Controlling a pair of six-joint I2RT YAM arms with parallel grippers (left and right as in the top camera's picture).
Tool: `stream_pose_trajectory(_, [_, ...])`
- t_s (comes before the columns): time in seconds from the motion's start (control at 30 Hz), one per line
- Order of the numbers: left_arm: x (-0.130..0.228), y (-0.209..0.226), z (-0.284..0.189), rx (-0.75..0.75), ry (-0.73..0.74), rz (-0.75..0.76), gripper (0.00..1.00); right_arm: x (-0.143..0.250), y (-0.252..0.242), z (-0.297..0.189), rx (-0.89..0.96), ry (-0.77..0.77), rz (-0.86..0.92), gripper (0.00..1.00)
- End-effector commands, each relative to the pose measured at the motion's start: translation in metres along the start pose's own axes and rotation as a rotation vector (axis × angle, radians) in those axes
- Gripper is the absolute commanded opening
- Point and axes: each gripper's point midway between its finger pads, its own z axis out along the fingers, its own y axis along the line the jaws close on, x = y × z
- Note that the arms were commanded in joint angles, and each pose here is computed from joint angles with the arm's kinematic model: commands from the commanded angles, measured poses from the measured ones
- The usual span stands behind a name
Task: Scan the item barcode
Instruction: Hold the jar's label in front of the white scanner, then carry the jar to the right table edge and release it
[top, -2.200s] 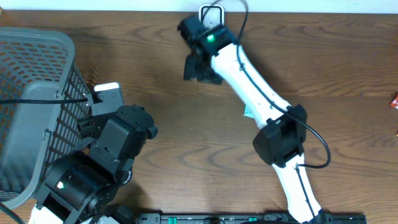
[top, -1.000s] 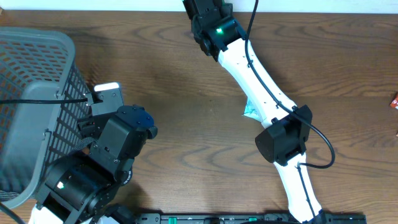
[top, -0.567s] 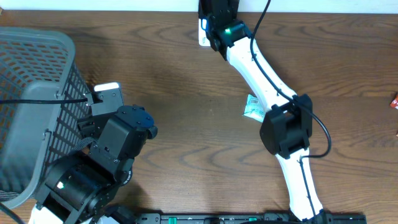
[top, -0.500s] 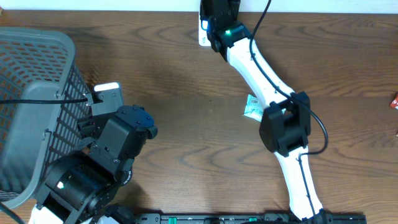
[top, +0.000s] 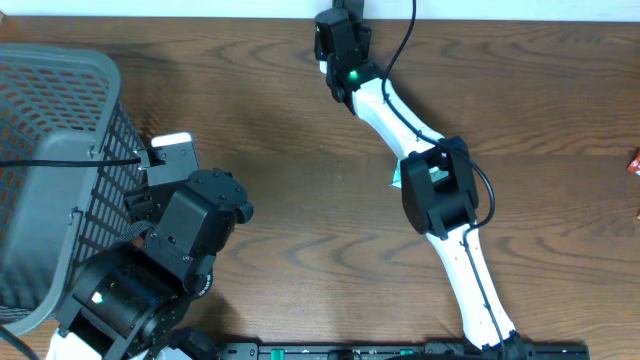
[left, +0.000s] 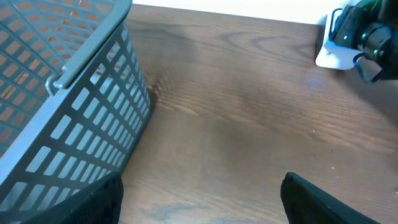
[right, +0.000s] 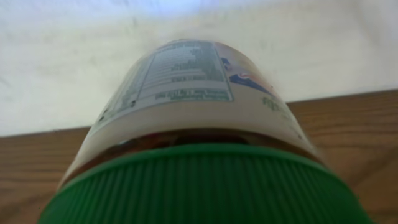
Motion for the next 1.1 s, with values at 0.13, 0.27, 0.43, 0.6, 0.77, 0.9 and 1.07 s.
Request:
stream_pose_trajectory(0.13, [0.0, 0.002, 0.0, -0.006, -0.002, -0.01, 0.81, -0.017, 0.011, -0.009, -0.014, -0.045, 0.011, 0.45])
stream_pose_trajectory(0.27, [0.0, 0.002, 0.0, -0.006, -0.002, -0.01, 0.81, -0.049, 0.016, -0.035, -0.031, -0.059, 0.017, 0.49])
stream_pose_trajectory(0.43, [0.0, 0.002, 0.0, -0.006, -0.002, -0.01, 0.81, -0.074, 0.012, -0.097, -0.104, 0.11, -0.037, 0.52])
stream_pose_trajectory(0.6, [0.0, 0.002, 0.0, -0.006, -0.002, -0.01, 0.81, -0.058, -0.028, -0.162, -0.098, 0.392, -0.055, 0.54])
stream_pose_trajectory(0.77, [0.0, 0.002, 0.0, -0.006, -0.002, -0.01, 0.81, -0.02, -0.083, -0.217, -0.064, 0.721, -0.042, 0.56])
stream_pose_trajectory(0.9, [0.0, 0.002, 0.0, -0.006, -0.002, -0.01, 0.81, 0.014, -0.137, -0.254, 0.035, 0.992, 0.005, 0.56])
stream_pose_trajectory(1.07, [0.0, 0.002, 0.0, -0.006, -0.002, -0.01, 0.81, 0.02, -0.187, -0.264, 0.111, 1.095, 0.039, 0.55])
